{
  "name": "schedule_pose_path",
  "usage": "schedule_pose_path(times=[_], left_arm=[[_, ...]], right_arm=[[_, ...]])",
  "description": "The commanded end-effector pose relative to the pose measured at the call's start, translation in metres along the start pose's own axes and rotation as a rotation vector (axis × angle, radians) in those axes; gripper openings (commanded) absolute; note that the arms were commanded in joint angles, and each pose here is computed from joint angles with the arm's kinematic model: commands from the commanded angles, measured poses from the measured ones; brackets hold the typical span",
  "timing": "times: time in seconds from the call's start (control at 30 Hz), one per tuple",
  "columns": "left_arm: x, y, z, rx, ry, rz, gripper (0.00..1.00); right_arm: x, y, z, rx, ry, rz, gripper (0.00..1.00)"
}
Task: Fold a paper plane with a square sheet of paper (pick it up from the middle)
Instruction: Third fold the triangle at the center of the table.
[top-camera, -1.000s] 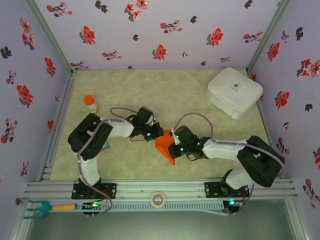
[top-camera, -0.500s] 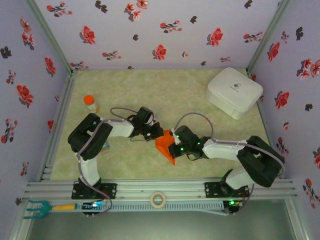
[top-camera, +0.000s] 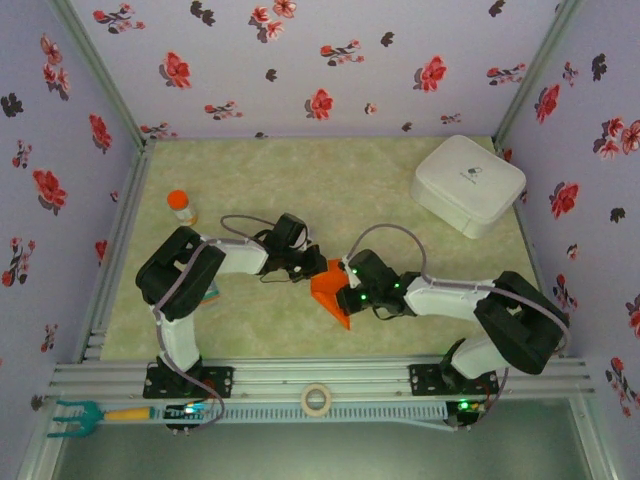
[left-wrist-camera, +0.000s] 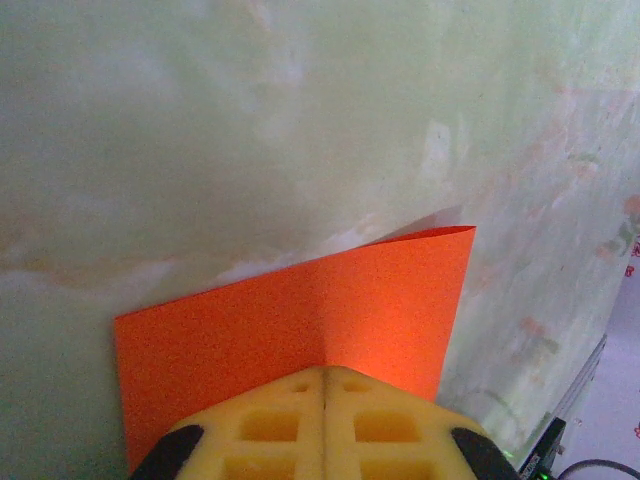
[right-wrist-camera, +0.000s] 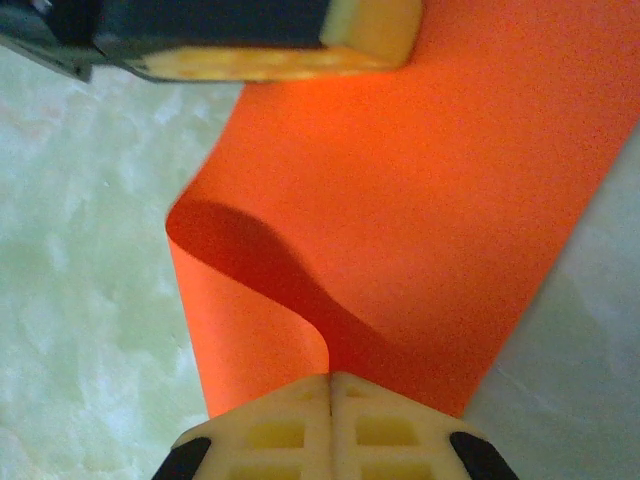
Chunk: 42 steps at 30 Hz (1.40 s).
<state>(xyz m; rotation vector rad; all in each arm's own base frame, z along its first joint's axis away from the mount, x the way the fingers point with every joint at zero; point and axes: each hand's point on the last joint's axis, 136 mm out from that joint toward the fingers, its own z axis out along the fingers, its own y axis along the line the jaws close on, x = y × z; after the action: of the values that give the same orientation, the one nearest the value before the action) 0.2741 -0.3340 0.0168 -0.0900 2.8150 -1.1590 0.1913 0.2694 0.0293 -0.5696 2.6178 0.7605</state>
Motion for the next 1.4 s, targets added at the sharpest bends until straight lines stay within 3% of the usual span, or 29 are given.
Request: schedule_pose_path(times=[0.0, 1.37], left_arm=[[0.012, 0.031, 0.004, -0.122, 0.03, -0.02, 0.05], [0.011, 0.029, 0.003, -0.119, 0.03, -0.02, 0.05]], right_arm=[[-0.005, -0.001, 0.002, 0.01, 0.012, -0.011, 0.03], [-0.003, -0.012, 0.001, 0.078, 0.027, 0.007, 0.03]])
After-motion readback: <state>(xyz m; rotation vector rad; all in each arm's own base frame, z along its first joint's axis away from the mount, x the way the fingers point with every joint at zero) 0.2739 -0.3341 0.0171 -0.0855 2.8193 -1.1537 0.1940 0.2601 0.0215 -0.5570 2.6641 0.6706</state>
